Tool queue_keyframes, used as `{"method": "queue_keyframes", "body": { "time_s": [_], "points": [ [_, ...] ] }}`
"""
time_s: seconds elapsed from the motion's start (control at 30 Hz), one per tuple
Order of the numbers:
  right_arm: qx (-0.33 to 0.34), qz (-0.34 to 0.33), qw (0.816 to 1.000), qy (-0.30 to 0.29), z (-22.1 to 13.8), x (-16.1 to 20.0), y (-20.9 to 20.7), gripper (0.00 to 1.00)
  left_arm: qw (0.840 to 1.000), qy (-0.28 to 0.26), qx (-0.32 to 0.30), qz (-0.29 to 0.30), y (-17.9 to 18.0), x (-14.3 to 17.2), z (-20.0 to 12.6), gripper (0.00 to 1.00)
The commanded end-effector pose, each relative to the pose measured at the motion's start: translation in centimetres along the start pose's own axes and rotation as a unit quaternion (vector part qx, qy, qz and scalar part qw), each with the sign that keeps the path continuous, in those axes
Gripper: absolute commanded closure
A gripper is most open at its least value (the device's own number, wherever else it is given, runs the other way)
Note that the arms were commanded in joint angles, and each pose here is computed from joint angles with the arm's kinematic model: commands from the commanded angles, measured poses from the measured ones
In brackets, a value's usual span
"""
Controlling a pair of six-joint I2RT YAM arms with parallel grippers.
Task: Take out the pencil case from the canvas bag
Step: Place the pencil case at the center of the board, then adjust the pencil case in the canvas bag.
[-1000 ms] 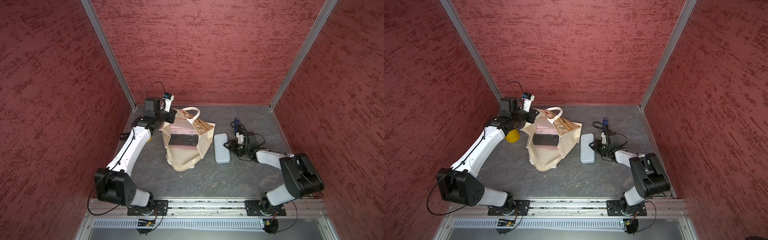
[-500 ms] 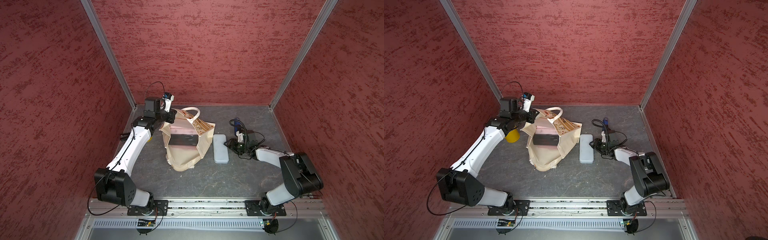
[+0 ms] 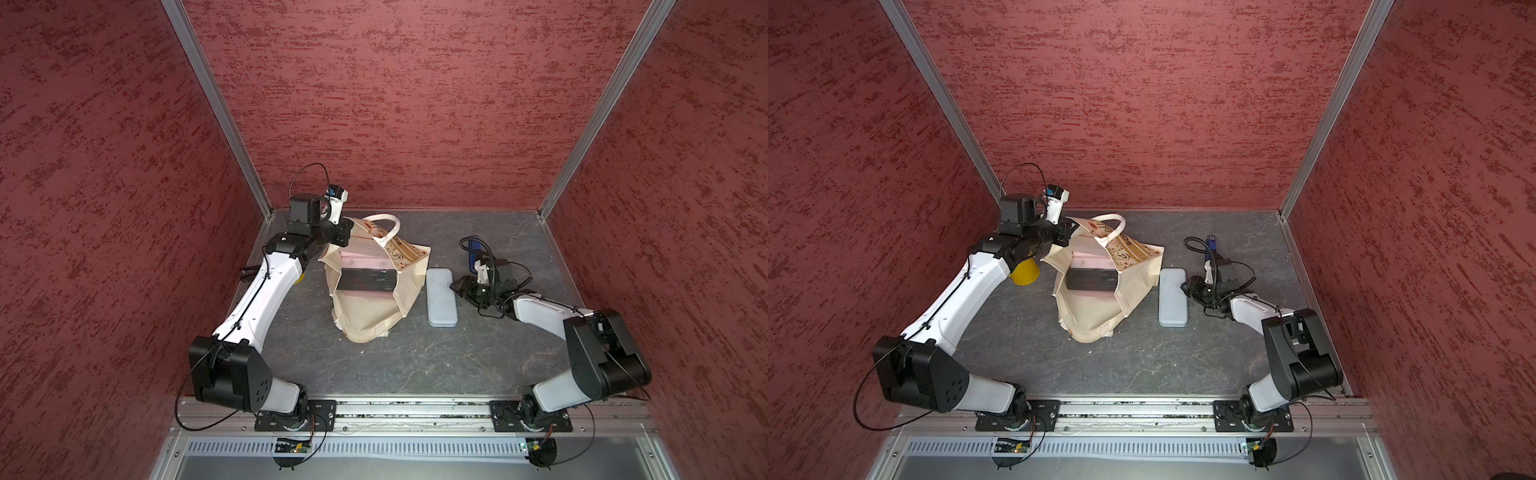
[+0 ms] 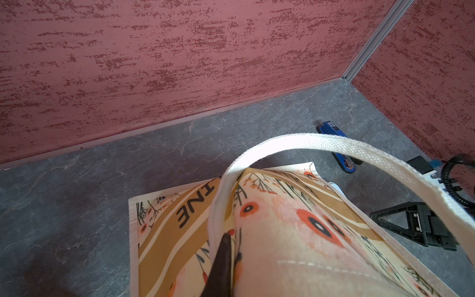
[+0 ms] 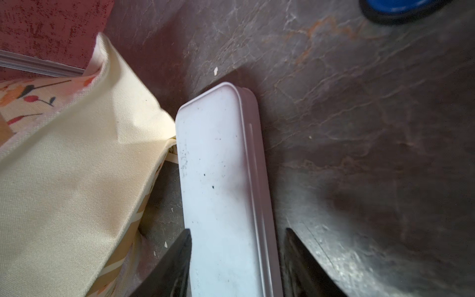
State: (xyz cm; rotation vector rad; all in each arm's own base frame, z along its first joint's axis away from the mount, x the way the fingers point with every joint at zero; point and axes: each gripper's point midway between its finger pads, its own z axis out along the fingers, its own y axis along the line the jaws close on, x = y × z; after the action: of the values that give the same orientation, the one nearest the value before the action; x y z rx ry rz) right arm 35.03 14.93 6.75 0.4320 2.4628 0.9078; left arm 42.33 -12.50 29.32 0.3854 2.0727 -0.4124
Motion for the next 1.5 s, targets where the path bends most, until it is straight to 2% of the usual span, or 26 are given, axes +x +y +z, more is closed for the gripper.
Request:
{"method": "queue_keyframes", "body": {
  "time_s": [0.0,0.13,0.3,0.47,0.73,0.83,0.93,1.1,1.2,1.47],
  "points": [
    [0.001,-0.018,0.999,-0.033,-1.2,-1.8,1.1,0.42,1.0,-0.022,-0.005,-0.005,0.4,-1.1,-0.3,1.0],
    [-0.003,-0.035,0.998,-0.06,-2.8,-2.8,2.4,0.42,1.0,-0.023,-0.003,-0.005,0.3,-1.2,-0.2,1.0],
    [0.024,-0.07,0.994,-0.085,-4.6,-3.7,4.0,0.42,1.0,-0.023,0.005,-0.009,0.0,-1.2,-0.1,1.0],
    [0.033,-0.126,0.986,-0.108,-6.2,-4.2,8.1,0.43,1.0,-0.02,0.004,-0.01,0.1,-1.0,0.0,1.0],
    [0.012,-0.229,0.957,-0.176,-10.6,-4.9,17.6,0.43,1.0,-0.019,0.01,-0.009,-0.3,-1.0,0.2,1.0],
    [-0.014,-0.287,0.94,-0.186,-11.8,-3.9,21.8,0.43,1.0,-0.015,0.013,-0.004,-0.9,-0.9,0.3,1.0],
    [-0.067,-0.348,0.915,-0.193,-13.4,-1.7,26.7,0.43,1.0,-0.015,0.019,0.016,-2.3,-0.9,0.3,1.0],
    [-0.152,-0.474,0.846,-0.19,-15.5,4.6,33.7,0.43,1.0,0.008,0.023,0.013,-2.6,-0.1,1.5,1.0],
    [-0.181,-0.536,0.808,-0.161,-14.7,8.7,35.0,0.43,1.0,0.0,0.026,0.012,-2.7,-0.3,1.3,1.0],
    [-0.166,-0.6,0.781,-0.058,-8.3,14.5,33.8,0.42,0.999,-0.002,0.04,0.007,-3.1,-0.4,1.2,1.0]
  ]
}}
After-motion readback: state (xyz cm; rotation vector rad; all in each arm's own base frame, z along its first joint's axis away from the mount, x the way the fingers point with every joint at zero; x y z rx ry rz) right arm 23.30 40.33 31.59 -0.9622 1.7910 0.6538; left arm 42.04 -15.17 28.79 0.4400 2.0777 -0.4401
